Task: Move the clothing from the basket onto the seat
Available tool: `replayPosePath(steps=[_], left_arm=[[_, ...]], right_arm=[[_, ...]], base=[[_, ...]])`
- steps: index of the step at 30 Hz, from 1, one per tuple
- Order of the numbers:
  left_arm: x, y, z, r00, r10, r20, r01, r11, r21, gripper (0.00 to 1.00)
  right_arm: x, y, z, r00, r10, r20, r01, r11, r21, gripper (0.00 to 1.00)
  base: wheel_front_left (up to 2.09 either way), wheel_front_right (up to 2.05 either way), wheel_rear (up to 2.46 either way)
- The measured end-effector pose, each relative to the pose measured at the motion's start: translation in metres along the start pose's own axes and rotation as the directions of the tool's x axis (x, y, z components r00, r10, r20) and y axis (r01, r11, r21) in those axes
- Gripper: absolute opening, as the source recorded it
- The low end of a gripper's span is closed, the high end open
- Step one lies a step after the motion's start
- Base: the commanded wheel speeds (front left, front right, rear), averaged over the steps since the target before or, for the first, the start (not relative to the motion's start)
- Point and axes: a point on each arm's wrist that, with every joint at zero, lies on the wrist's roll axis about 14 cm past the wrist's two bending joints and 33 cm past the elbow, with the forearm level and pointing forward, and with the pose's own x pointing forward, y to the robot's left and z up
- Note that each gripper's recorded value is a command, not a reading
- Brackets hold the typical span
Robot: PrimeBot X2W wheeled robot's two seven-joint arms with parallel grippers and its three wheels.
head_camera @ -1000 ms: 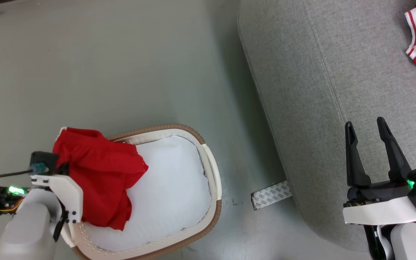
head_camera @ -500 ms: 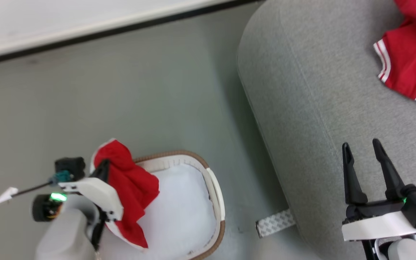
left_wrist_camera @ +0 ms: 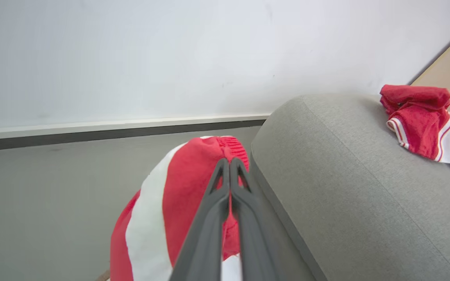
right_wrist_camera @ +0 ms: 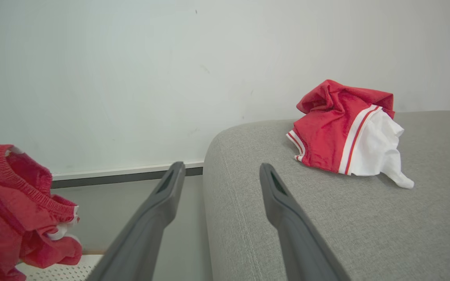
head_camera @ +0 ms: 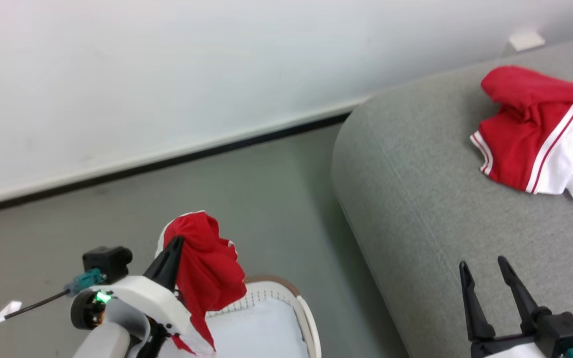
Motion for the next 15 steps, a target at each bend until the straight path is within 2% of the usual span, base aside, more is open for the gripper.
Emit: replayPosePath(steps=[7,15], left_arm=[[-0.031,-0.038,0.074,0.984,-0.064,0.165,0.051,0.995,0.083,0.0],[-0.066,-0.075,0.144,0.94,-0.142,0.312,0.098,0.983,0.153,0.0]], right_arm=[[-0.021,0.006,0.015,0.998,0.021,0.056,-0.021,1.0,-0.002,1.0],[-0.028,0.025,0.023,0.993,0.08,0.088,-0.08,0.997,-0.002,1.0]], base=[[0.0,0.0,0.0],[0.0,0.0,0.0]])
